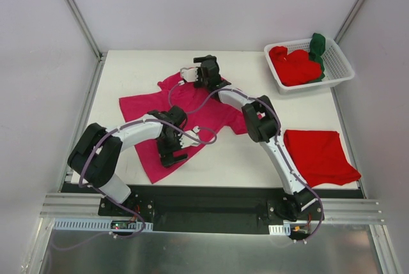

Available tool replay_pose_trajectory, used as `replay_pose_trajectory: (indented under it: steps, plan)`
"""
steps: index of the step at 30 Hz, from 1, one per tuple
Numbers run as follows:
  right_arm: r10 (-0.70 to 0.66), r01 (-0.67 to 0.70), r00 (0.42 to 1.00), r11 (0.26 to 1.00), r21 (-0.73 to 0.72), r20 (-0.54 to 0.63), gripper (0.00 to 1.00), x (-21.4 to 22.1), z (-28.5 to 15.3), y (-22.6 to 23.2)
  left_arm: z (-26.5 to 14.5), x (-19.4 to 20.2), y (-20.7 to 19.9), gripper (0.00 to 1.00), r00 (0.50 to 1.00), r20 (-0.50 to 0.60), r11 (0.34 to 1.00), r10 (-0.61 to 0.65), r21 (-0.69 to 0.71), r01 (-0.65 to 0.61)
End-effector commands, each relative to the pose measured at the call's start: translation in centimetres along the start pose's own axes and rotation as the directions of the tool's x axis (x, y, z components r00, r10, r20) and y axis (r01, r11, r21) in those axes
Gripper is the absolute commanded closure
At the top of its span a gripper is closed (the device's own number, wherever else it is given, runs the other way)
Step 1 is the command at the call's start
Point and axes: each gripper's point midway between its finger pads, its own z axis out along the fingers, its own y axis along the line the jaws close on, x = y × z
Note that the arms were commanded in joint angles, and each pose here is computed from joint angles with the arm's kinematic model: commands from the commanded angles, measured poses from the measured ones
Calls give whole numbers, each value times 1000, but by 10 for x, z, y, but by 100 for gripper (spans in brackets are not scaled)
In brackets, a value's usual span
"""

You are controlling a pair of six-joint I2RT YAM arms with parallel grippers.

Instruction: Fold and stack the t-shirts

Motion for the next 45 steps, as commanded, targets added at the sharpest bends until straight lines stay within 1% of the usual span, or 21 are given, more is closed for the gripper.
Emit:
replay_pose_trajectory:
  steps: [1, 6, 7, 16, 18, 19, 20, 22, 24, 25, 26, 28, 30, 31, 32, 34, 36, 37, 40, 42, 45]
  plan:
    - [-52, 55, 998, 972, 227, -17, 4, 4, -5, -76, 2, 42, -56, 1, 992, -119, 976, -43, 206, 67]
    - [-30, 54, 995, 959, 278, -91, 4, 31, -27, -117, 0, 49, -52, 1, 989, -144, 983, -38, 171, 62]
    - [-9, 37, 996, 948, 315, -92, 4, 31, -42, -142, 0, 49, -51, 1, 988, -148, 985, -40, 162, 64]
    - [16, 46, 983, 942, 332, -182, 4, 49, -101, -205, -4, 55, -34, 1, 980, -195, 996, -45, 71, 60]
    - [26, 21, 980, 972, 234, -196, 4, 53, -109, -195, -8, 53, -25, 1, 980, -185, 996, -77, 27, 83]
    - [91, -51, 979, 976, 212, -183, 4, 54, -113, -190, -11, 52, -18, 1, 978, -182, 995, -97, -2, 98]
    - [86, -67, 980, 991, 113, -178, 4, 53, -114, -170, -17, 43, -7, 1, 981, -153, 993, -120, -34, 116]
    - [165, -159, 974, 986, 54, -156, 4, 50, -126, -159, -26, 37, 12, 1, 970, -114, 975, -214, -85, 205]
    - [212, -225, 966, 972, -75, -151, 4, 48, -137, -134, -39, 26, 40, 1, 954, -49, 947, -296, -146, 286]
    - [281, -299, 948, 946, -123, -148, 4, 43, -141, -120, -43, 23, 49, 1, 947, -26, 937, -319, -159, 311]
    - [291, -325, 940, 923, -205, -180, 4, 44, -149, -100, -53, 18, 68, 1, 937, 4, 916, -348, -211, 341]
    - [348, -385, 922, 874, -298, -169, 4, 36, -163, -87, -64, 21, 93, 1, 914, 45, 878, -403, -262, 400]
    - [417, -473, 881, 794, -383, -223, 4, 35, -181, -63, -77, 19, 120, 1, 892, 93, 832, -442, -331, 446]
    - [447, -501, 865, 724, -475, -230, 4, 29, -197, -49, -80, 24, 129, 1, 877, 103, 810, -470, -344, 475]
    - [486, -545, 835, 669, -505, -257, 4, 26, -206, -41, -81, 25, 138, 1, 873, 101, 799, -477, -365, 479]
    - [510, -579, 806, 576, -577, -300, 3, 25, -230, -25, -79, 29, 144, 1, 872, 90, 794, -482, -375, 478]
    - [517, -622, 776, 524, -582, -363, 3, 30, -242, -11, -73, 32, 146, 1, 877, 73, 799, -474, -383, 464]
    - [480, -637, 767, 493, -592, -425, 2, 41, -252, 7, -71, 34, 146, 1, 878, 66, 801, -473, -382, 461]
    - [398, -658, 753, 480, -580, -525, 2, 68, -276, 31, -64, 39, 140, 1, 877, 45, 807, -478, -373, 459]
    - [397, -675, 737, 472, -567, -548, 2, 76, -290, 31, -62, 42, 135, 1, 878, 40, 811, -477, -366, 457]
    - [377, -704, 710, 399, -587, -595, 1, 82, -311, 52, -56, 47, 129, 1, 879, 19, 819, -477, -354, 452]
